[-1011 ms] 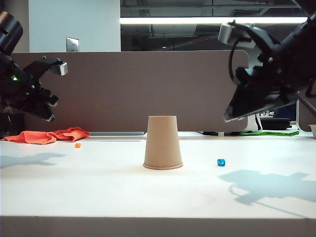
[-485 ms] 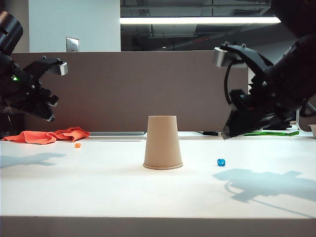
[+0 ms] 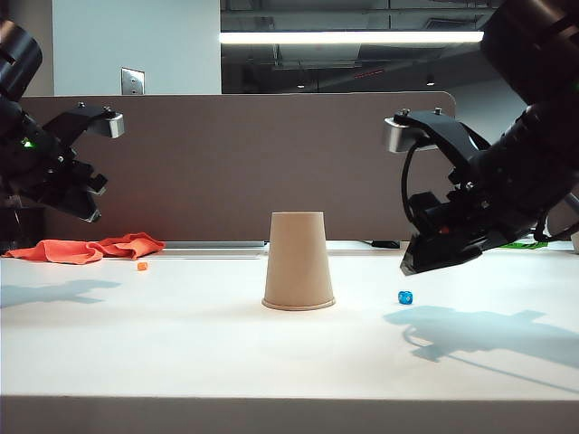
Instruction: Throw the dice onto the paper cup, compare its value with the values of the other dice on the table, place the die with the higher value on the paper cup, and take no action if both dice have the same value.
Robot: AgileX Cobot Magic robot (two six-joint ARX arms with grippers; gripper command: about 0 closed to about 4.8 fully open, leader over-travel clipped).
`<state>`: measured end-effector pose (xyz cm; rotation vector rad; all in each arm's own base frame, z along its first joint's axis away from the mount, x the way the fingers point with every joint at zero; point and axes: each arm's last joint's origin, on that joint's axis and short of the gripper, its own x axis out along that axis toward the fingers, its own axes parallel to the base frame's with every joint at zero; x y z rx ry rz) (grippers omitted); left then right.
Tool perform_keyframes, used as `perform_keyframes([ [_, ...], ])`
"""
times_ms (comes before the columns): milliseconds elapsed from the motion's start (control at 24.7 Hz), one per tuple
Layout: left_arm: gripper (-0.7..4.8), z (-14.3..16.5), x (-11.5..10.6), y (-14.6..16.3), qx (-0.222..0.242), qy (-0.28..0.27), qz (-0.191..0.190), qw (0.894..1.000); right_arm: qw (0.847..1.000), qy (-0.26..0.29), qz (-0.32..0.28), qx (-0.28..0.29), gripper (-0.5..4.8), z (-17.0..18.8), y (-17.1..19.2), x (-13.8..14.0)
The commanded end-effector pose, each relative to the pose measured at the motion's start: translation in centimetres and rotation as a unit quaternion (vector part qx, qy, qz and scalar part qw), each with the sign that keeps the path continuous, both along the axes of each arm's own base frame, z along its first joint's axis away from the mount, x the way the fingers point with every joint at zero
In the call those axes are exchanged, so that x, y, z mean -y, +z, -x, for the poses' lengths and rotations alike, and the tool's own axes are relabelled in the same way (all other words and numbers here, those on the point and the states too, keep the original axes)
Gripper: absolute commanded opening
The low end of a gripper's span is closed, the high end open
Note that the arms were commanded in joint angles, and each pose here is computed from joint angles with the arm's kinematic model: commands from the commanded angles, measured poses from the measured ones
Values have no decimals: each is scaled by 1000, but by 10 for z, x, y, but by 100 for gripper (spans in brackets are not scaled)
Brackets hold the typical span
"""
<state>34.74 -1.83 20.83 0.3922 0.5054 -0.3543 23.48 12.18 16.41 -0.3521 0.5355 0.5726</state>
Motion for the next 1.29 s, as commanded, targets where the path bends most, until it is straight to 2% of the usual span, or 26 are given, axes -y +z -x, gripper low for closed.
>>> perform_keyframes([
  [40, -5, 0, 0, 3, 6, -3, 2, 1000, 1000, -11, -6, 22, 216, -4, 3, -1],
  [404, -5, 0, 1, 3, 10, -14, 9, 1000, 999, -28, -25, 15, 215, -12, -9, -5],
  [688, -5, 0, 1, 4, 12, -14, 9, 1000, 995, -75, -60, 14, 215, -16, -10, -5],
  [890, -6, -2, 1, 7, 33, -14, 10, 999, 991, -105, -86, 1, 212, -16, -10, -5],
  [1294, -6, -3, 1, 7, 35, -12, 9, 999, 991, -105, -86, 0, 212, -16, -11, -5],
])
